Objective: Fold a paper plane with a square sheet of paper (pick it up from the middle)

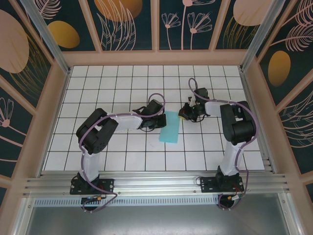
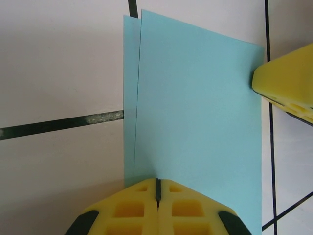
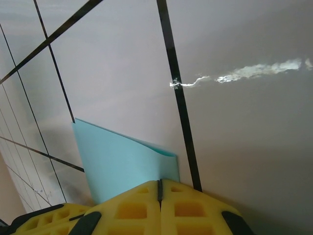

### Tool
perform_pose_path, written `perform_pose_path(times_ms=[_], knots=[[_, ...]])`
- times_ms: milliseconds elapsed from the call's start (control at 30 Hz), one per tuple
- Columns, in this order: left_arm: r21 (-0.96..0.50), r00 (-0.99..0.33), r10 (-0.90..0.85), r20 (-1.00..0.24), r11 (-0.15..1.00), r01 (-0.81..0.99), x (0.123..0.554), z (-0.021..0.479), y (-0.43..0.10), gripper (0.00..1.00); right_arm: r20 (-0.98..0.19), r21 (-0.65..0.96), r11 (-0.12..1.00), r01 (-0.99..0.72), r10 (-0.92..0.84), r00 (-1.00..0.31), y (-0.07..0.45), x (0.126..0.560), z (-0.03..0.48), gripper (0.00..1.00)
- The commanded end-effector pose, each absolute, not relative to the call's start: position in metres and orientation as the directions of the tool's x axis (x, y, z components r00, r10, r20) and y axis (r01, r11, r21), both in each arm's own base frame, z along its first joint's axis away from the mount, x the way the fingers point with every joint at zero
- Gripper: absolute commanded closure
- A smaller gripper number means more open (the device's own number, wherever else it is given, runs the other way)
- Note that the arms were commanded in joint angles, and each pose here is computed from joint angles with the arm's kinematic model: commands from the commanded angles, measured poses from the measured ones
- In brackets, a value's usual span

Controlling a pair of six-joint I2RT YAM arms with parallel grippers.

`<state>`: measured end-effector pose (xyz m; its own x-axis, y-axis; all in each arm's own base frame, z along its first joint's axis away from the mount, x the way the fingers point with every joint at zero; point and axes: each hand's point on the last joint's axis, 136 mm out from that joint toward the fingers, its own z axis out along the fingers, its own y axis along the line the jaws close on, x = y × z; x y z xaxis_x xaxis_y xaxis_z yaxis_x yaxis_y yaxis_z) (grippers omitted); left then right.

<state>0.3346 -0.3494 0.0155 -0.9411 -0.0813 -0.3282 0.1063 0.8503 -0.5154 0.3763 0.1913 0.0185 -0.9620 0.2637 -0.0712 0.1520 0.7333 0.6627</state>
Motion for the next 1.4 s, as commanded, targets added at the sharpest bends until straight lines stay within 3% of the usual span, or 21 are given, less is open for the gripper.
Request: perform_pose_path(times_ms=[0,133,467,767,1167,1367], knots=[[-0.416,-0.963,-0.064,-0.261,0.908,0.052,0.316,-0.012,-0.324,1.00,-0.107,0.655,0.745,0.126,0.257,-0.961,0.192,0.386,0.034,0.98],[-0.412,-0.964,-0.063,-0.258,0.910,0.051,0.315,-0.013,-0.322,1.00,-0.116,0.693,0.713,0.104,0.253,-0.960,0.200,0.394,0.045,0.98],[-0.410,-0.963,-0.057,-0.262,0.910,0.057,0.317,-0.012,-0.323,1.00,-0.045,0.613,0.766,0.196,0.281,-0.959,0.182,0.383,-0.007,0.99],[-0.415,-0.965,-0.056,-0.258,0.908,0.058,0.317,-0.013,-0.325,1.00,-0.113,0.700,0.705,0.115,0.269,-0.956,0.193,0.403,0.043,0.98],[-0.418,-0.966,-0.054,-0.254,0.907,0.059,0.318,-0.013,-0.327,1.00,-0.052,0.559,0.803,0.205,0.281,-0.958,0.171,0.388,-0.011,0.99],[-0.414,-0.964,-0.056,-0.259,0.908,0.059,0.318,-0.012,-0.326,1.00,-0.115,0.603,0.784,0.145,0.266,-0.957,0.177,0.395,0.032,0.99]])
